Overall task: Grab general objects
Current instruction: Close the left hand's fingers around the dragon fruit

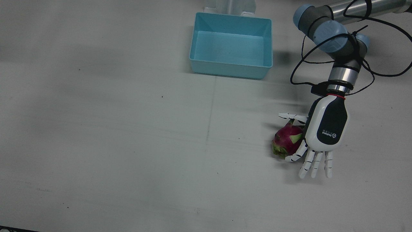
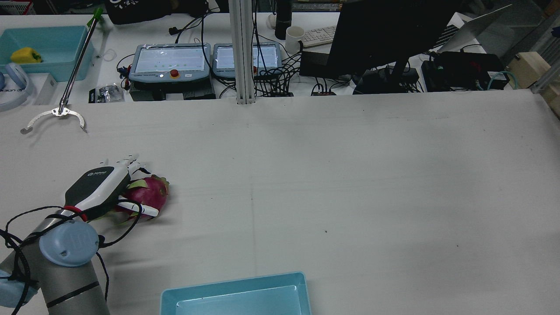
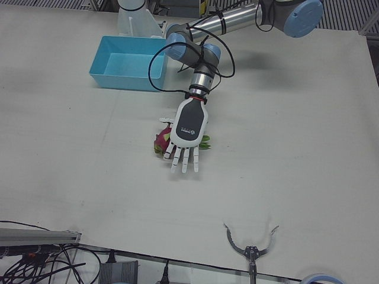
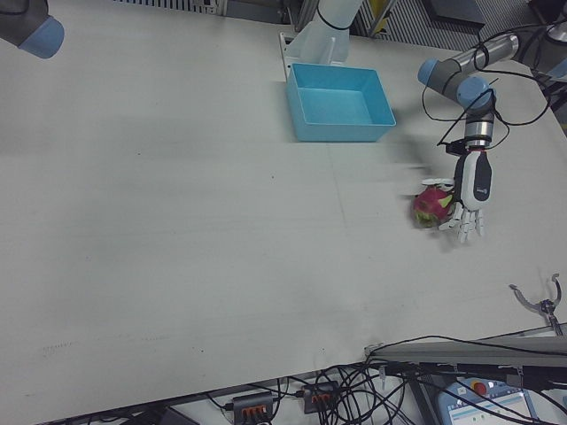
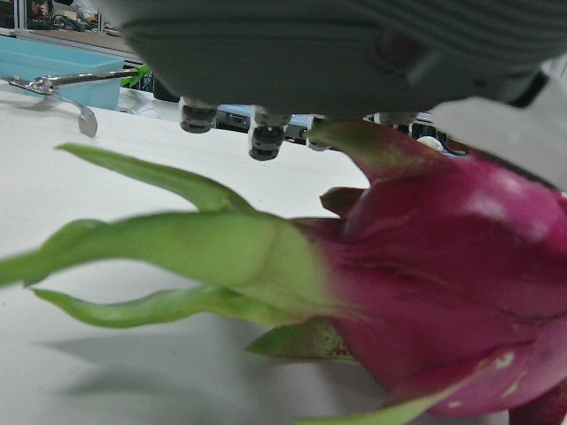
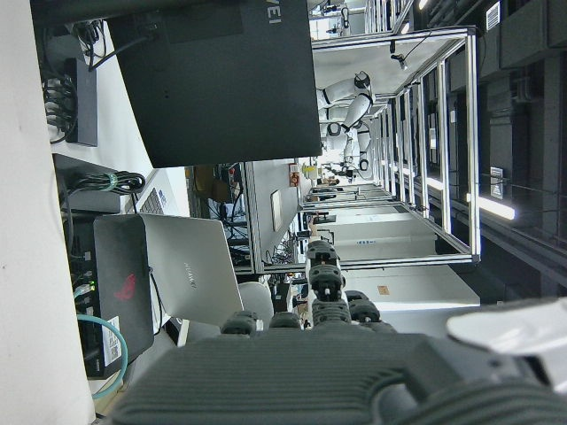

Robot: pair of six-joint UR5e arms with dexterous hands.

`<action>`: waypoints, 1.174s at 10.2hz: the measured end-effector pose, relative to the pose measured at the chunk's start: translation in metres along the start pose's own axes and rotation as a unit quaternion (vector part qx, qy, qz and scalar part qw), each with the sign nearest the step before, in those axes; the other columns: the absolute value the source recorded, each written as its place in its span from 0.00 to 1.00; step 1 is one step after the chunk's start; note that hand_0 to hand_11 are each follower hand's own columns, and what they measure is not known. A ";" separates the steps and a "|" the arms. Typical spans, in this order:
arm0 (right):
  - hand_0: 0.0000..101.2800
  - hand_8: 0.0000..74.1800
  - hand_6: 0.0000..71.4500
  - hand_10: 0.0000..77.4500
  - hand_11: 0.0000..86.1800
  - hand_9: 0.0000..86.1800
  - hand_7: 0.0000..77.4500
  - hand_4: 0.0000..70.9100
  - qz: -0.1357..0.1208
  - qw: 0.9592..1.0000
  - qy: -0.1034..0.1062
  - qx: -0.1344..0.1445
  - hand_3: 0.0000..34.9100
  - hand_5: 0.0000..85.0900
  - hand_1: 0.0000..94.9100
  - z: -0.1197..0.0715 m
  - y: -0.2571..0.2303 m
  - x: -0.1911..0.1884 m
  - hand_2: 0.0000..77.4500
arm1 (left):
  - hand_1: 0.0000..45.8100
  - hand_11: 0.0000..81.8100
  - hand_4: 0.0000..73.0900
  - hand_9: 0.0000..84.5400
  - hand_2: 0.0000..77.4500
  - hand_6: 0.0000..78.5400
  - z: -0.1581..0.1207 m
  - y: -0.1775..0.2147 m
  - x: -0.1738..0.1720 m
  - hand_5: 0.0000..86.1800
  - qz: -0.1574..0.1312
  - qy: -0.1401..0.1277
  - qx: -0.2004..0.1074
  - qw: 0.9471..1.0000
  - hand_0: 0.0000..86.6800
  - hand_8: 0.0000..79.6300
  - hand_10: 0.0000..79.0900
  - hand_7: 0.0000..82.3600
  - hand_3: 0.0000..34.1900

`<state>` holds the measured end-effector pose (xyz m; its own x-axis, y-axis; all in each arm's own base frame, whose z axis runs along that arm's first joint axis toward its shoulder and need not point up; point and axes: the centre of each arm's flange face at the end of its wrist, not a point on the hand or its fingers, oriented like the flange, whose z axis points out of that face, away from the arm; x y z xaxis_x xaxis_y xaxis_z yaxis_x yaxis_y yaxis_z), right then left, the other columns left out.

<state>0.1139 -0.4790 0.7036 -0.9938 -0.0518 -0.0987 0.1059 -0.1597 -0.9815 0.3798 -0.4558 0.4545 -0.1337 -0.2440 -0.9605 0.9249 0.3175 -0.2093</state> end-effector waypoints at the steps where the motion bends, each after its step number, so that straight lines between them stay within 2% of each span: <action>1: 0.00 0.00 0.00 0.00 0.01 0.01 0.00 0.00 0.000 1.000 0.000 0.000 0.00 0.00 0.09 0.000 0.000 0.000 0.02 | 0.00 0.07 0.00 0.03 0.11 0.01 0.001 0.000 -0.001 0.34 0.002 0.000 0.003 1.000 0.45 0.17 0.03 0.12 0.45; 2: 0.00 0.00 0.00 0.00 0.01 0.01 0.00 0.00 0.000 1.000 0.000 0.000 0.00 0.00 0.09 0.000 0.000 0.000 0.02 | 0.00 0.07 0.00 0.03 0.11 0.01 0.001 -0.001 -0.001 0.34 0.003 0.001 0.007 1.000 0.45 0.17 0.03 0.12 0.45; 3: 0.00 0.00 0.00 0.00 0.01 0.01 0.00 0.00 0.000 1.000 0.000 0.000 0.00 0.00 0.09 0.000 0.000 0.000 0.02 | 0.00 0.08 0.00 0.05 0.11 0.01 0.000 0.000 -0.002 0.32 0.004 0.003 0.011 1.000 0.53 0.18 0.05 0.13 0.42; 5: 0.00 0.00 0.00 0.00 0.01 0.01 0.00 0.00 0.000 1.000 0.000 0.000 0.00 0.00 0.09 0.000 0.000 0.000 0.02 | 0.00 0.10 0.00 0.05 0.14 0.01 -0.002 0.004 -0.003 0.49 0.005 0.005 0.014 1.000 0.57 0.18 0.06 0.12 0.28; 6: 0.00 0.00 0.00 0.00 0.01 0.01 0.00 0.00 0.000 1.000 0.000 0.000 0.00 0.01 0.09 0.000 0.000 0.000 0.02 | 0.00 0.10 0.00 0.05 0.14 0.01 -0.003 0.005 -0.004 0.49 0.006 0.005 0.015 1.000 0.57 0.18 0.06 0.12 0.28; 7: 0.00 0.00 0.00 0.00 0.01 0.01 0.00 0.00 0.000 1.000 0.000 0.000 0.00 0.01 0.09 0.000 0.000 0.000 0.02 | 0.00 0.11 0.00 0.05 0.15 0.01 -0.003 0.006 -0.004 0.58 0.007 0.005 0.015 1.000 0.57 0.18 0.06 0.12 0.17; 8: 0.00 0.00 0.00 0.00 0.01 0.01 0.00 0.00 0.000 1.000 0.000 0.000 0.00 0.00 0.09 0.000 0.000 0.000 0.02 | 0.00 0.09 0.06 0.03 0.17 0.01 -0.004 0.006 -0.004 0.66 0.007 0.005 0.015 1.000 0.58 0.18 0.05 0.13 0.00; 9: 0.00 0.00 0.00 0.00 0.01 0.01 0.00 0.00 0.000 1.000 0.000 0.000 0.00 0.00 0.09 0.000 0.000 0.000 0.02 | 0.00 0.07 0.13 0.03 0.16 0.06 -0.004 0.006 -0.002 0.70 0.007 0.006 0.016 1.000 0.58 0.18 0.04 0.12 0.00; 10: 0.00 0.00 0.00 0.00 0.01 0.01 0.00 0.00 0.000 1.000 0.000 0.000 0.00 0.00 0.09 0.000 0.000 0.000 0.02 | 0.00 0.07 0.13 0.03 0.16 0.06 -0.005 0.006 -0.001 0.70 0.006 0.007 0.017 1.000 0.58 0.18 0.04 0.12 0.00; 11: 0.00 0.00 0.00 0.00 0.01 0.01 0.00 0.00 0.000 1.000 0.000 0.000 0.00 0.01 0.09 0.000 0.000 0.000 0.02 | 0.00 0.07 0.17 0.03 0.16 0.08 -0.007 0.006 0.002 0.73 0.002 0.011 0.017 1.000 0.59 0.18 0.04 0.13 0.00; 12: 0.00 0.00 0.00 0.00 0.01 0.01 0.00 0.00 0.000 1.000 0.000 0.000 0.00 0.01 0.09 0.000 0.000 0.000 0.02 | 0.00 0.05 0.19 0.03 0.20 0.08 -0.009 0.006 0.008 0.76 -0.004 0.019 0.015 1.000 0.59 0.18 0.04 0.15 0.00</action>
<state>0.1139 -0.4790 0.7036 -0.9937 -0.0522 -0.0987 0.1059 -0.1595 -0.9815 0.3815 -0.4478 0.4440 -0.1543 -0.2115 -0.9651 0.9341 0.2871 -0.2123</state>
